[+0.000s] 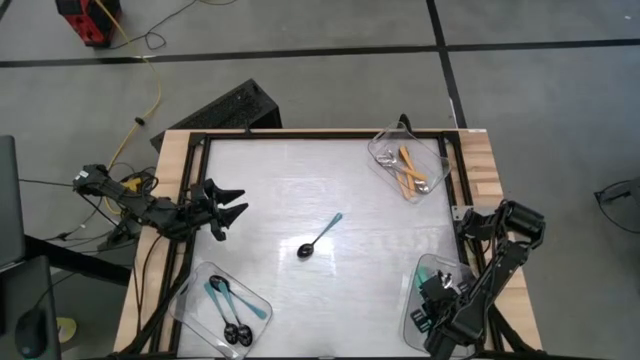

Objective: Sort silverware by color (type)
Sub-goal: Put the blue spoon into the bottom left transparent bin

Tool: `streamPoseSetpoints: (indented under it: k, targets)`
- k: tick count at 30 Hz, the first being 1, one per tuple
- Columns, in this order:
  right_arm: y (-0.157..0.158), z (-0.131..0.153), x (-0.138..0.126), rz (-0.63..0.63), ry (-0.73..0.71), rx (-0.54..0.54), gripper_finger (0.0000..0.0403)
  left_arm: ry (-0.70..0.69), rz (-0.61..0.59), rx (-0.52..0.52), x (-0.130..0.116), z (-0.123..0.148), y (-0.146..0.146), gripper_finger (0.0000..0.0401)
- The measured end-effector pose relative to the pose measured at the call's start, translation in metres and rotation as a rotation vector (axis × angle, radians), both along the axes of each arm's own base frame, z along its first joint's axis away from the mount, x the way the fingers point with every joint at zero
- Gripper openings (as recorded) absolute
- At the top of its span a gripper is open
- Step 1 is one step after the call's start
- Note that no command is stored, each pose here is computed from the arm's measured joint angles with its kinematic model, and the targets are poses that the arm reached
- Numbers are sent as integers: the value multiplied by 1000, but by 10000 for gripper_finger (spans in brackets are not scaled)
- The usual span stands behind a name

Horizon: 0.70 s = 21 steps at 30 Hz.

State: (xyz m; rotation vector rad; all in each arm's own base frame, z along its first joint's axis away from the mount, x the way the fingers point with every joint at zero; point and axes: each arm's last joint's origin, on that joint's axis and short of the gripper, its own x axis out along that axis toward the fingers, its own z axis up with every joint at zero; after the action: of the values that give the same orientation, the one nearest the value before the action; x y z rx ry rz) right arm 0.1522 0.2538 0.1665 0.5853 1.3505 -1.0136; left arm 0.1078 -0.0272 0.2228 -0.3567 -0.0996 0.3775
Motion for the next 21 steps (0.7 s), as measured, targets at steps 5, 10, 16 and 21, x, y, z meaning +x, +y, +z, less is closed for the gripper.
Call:
streamPoseSetpoints:
  k: [5, 10, 16, 21]
  targets:
    - [-1, 15, 0, 9, -34, 9, 160, 0, 0, 1, 0, 0, 0, 226]
    - [-4, 28, -1, 31, -37, 20, 156, 0, 0, 1, 0, 0, 0, 226]
    - [-12, 47, -6, 48, -58, 61, 155, 0, 0, 1, 0, 0, 0, 226]
    - [-23, 68, -8, 119, -100, 124, 154, 0, 0, 1, 0, 0, 0, 226]
